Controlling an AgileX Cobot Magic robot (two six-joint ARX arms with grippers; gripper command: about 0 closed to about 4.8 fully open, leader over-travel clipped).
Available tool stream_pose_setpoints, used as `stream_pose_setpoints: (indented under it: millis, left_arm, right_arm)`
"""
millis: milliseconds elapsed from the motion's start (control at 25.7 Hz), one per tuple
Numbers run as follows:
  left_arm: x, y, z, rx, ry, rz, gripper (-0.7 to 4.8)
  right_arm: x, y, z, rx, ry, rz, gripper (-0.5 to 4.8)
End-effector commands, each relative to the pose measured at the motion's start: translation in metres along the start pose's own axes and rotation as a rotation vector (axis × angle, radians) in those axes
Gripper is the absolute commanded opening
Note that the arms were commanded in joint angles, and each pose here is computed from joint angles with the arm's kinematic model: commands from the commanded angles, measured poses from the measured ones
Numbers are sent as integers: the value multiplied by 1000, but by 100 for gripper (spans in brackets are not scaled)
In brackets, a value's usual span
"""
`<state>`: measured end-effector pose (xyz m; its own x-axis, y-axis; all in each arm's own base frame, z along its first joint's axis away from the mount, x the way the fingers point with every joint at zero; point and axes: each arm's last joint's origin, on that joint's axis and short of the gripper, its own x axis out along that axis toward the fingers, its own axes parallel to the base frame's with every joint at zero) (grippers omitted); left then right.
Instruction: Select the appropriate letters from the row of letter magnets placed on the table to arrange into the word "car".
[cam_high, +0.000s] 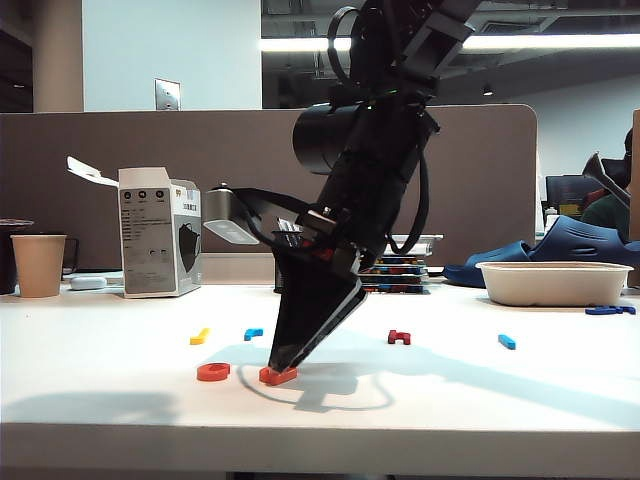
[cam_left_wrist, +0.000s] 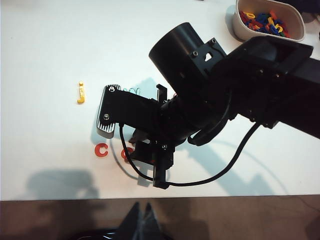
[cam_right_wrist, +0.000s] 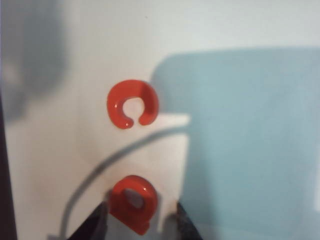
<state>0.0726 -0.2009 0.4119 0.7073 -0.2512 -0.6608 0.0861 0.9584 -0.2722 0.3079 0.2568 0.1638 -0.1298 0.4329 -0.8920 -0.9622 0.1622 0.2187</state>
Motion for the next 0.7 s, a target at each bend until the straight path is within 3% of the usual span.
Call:
stream_pose_setpoints:
  millis: [39, 701]
  left_arm:
    - [-1, 0, 1, -4, -9, -2, -5]
    - [-1, 0, 1, -4, -9, -2, -5]
  right_arm:
    - [4, 0, -2, 0, 30, -16, 171]
    - [3, -1, -4, -69, 63, -30, 171]
